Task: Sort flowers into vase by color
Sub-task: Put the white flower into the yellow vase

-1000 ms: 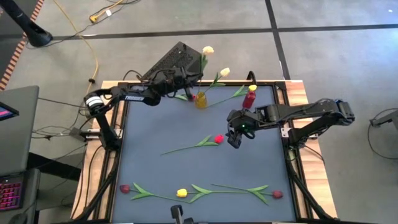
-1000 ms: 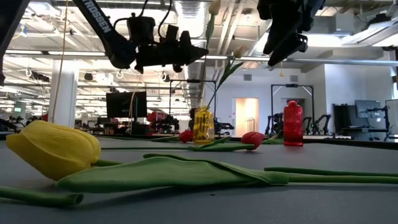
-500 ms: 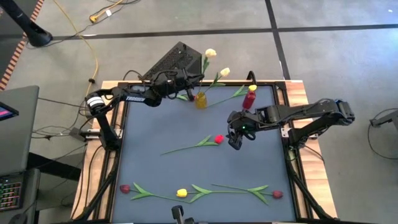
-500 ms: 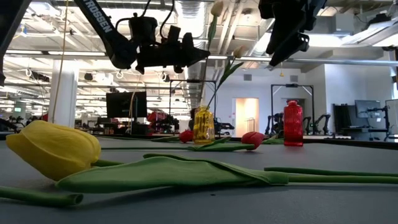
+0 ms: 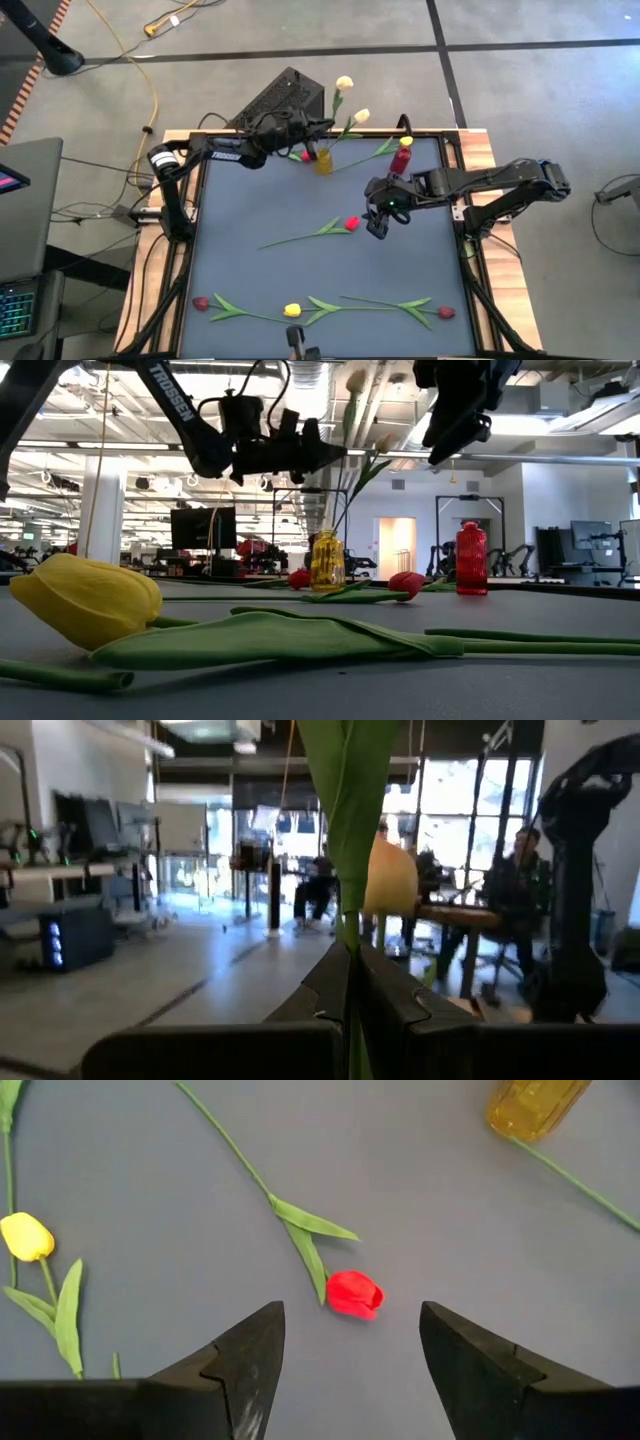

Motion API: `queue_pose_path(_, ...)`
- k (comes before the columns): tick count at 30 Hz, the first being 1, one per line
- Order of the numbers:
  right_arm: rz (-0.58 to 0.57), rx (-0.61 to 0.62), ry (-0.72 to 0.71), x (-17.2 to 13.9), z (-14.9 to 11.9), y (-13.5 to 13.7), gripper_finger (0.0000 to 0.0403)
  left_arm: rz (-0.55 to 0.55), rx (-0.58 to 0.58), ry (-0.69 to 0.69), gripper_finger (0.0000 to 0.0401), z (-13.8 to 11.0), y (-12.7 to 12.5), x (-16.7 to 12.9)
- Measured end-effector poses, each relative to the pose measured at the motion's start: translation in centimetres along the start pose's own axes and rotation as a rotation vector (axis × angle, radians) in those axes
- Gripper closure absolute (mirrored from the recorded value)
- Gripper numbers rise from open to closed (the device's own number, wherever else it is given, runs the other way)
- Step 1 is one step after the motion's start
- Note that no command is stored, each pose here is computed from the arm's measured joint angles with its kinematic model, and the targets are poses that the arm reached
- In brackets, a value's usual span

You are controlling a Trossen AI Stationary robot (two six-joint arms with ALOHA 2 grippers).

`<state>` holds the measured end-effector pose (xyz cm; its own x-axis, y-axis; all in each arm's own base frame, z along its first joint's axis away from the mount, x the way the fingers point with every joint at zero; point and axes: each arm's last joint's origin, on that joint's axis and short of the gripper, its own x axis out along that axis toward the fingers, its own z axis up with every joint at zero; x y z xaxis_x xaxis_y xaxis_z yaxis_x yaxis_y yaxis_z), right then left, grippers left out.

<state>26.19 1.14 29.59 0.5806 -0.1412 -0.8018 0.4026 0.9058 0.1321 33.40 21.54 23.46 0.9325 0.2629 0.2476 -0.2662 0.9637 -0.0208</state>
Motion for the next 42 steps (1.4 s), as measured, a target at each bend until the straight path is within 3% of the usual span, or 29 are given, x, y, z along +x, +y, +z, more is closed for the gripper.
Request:
queue_pose_path(15, 0.006, 0.010, 0.026, 0.0, -0.2, 0.0, 0.0143, 0.027, 0.033, 0.139, 0.0401, -1.6, 0.6, -0.2)
queue_pose_path(23, 0.006, 0.010, 0.026, 0.0, -0.2, -0.1, 0.0143, 0.028, -0.004, 0.194, 0.0401, -2.6, 0.5, -0.8)
queue_pose_path(42, -0.004, 0.010, 0.025, 0.1, -0.1, -0.4, 0.0143, 0.023, -0.010, 0.253, 0.0399, -3.2, 0.6, -0.9)
